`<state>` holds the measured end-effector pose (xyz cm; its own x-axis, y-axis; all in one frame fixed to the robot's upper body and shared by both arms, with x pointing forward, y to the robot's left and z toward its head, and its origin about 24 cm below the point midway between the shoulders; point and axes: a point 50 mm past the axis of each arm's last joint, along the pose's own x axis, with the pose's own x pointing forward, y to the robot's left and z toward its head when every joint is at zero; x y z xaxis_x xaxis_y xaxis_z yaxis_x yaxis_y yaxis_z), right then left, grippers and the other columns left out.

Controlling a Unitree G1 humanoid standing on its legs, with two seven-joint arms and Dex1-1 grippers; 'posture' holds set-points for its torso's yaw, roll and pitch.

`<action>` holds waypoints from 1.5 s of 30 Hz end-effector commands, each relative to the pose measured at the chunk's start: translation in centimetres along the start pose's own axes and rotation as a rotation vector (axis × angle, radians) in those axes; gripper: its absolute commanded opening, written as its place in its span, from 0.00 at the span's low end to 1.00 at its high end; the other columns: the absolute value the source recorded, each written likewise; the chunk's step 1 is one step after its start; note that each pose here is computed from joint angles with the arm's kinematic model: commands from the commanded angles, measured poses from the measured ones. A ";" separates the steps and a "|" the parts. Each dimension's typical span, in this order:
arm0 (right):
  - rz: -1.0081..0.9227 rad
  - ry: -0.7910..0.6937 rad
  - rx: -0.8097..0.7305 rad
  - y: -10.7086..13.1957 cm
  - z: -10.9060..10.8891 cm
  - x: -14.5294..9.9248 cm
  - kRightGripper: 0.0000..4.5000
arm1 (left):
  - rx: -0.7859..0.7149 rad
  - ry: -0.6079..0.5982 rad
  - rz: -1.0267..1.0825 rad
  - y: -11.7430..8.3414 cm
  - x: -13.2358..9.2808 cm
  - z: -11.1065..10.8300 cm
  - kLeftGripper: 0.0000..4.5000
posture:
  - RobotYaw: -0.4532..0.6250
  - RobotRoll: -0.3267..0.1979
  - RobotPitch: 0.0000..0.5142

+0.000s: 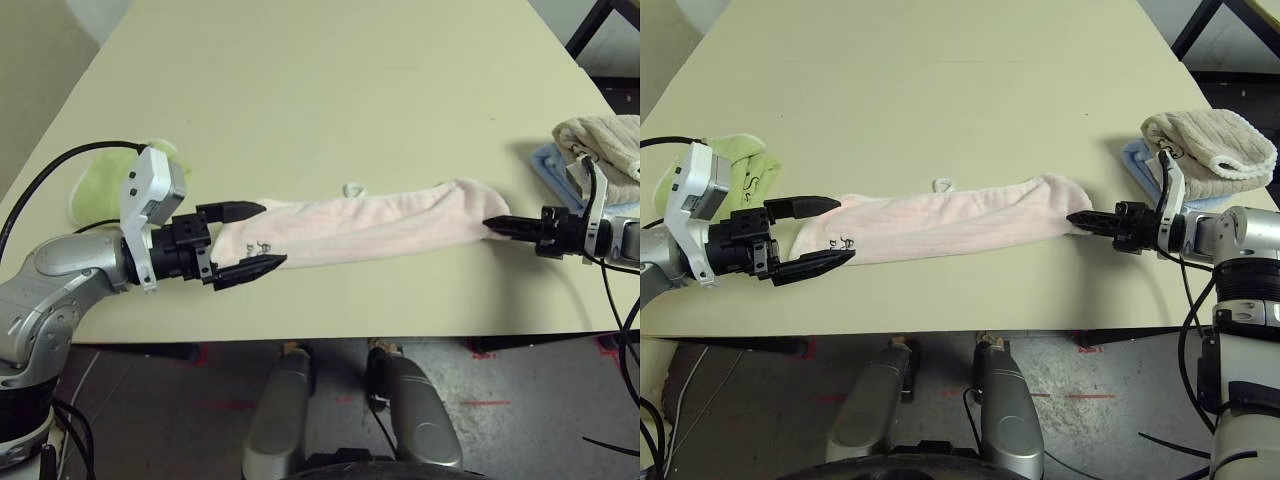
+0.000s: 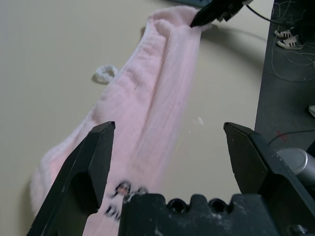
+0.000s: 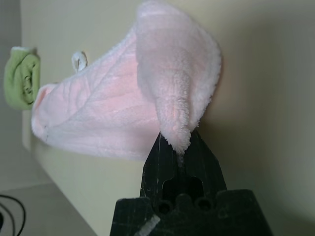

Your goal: Fold the towel and set it aside.

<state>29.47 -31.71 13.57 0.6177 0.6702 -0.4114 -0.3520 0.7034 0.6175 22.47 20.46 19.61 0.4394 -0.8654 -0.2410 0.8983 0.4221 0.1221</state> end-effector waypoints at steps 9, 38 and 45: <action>0.057 -0.023 -0.242 2.0 3.7 -2.5 0.01 | 0.019 0.009 -0.028 0.1 0.7 -0.1 1.00 | 0.52 0.62 0.36; 0.458 0.351 -0.550 8.9 -0.4 8.9 0.01 | 0.026 -0.006 -0.035 -0.3 1.8 -0.3 1.00 | 0.56 0.62 0.35; 0.507 0.337 -0.553 10.2 -0.9 10.7 0.01 | 0.019 -0.010 -0.033 -0.5 2.0 -0.4 1.00 | 0.58 0.62 0.36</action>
<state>31.89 -17.58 14.84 0.0863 0.9096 -0.4065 -0.8785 0.2619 0.3996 23.08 19.03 19.13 0.4250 -0.8779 -0.2207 0.9045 0.4025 0.1405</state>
